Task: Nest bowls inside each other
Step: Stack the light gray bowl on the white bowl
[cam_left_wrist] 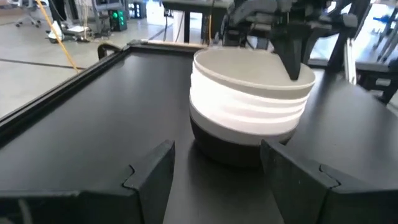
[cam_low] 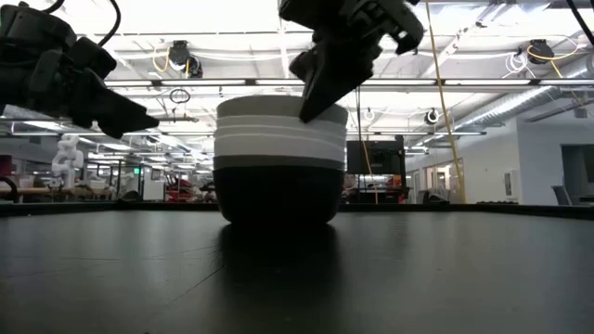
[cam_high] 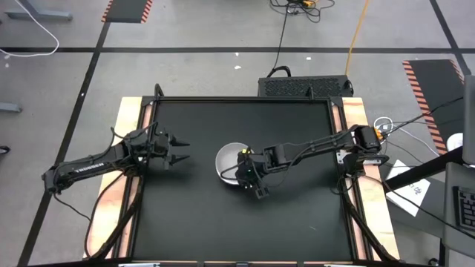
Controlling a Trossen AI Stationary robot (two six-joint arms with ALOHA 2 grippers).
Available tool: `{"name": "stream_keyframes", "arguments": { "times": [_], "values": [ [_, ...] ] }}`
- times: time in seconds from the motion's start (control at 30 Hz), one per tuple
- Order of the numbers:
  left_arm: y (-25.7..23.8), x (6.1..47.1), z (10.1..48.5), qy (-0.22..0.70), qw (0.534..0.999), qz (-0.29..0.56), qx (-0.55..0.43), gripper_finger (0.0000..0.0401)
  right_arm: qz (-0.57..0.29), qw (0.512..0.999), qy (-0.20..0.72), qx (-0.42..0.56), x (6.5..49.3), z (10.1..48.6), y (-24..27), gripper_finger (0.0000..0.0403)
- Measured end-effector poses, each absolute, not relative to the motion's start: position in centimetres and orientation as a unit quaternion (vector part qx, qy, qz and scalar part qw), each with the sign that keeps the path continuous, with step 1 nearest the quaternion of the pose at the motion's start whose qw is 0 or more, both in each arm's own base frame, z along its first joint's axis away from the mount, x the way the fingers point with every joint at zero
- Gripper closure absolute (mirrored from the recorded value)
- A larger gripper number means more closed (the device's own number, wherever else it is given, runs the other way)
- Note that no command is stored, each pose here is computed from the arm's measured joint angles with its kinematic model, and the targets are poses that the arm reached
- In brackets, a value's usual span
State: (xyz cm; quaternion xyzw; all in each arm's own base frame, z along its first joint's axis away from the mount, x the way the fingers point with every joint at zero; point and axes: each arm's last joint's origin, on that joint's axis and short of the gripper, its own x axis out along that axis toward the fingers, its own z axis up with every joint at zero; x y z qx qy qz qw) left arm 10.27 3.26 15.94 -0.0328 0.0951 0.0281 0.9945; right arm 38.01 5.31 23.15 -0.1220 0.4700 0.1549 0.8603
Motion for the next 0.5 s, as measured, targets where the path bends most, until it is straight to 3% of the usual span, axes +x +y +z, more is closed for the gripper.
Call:
{"name": "stream_keyframes", "arguments": {
  "times": [0.5],
  "values": [
    [3.3,11.2,17.9,0.0,0.999,0.015,-0.046,0.0162,0.158,0.86,0.466,-0.131,37.3,23.6,5.1,0.0403]
  ]
}}
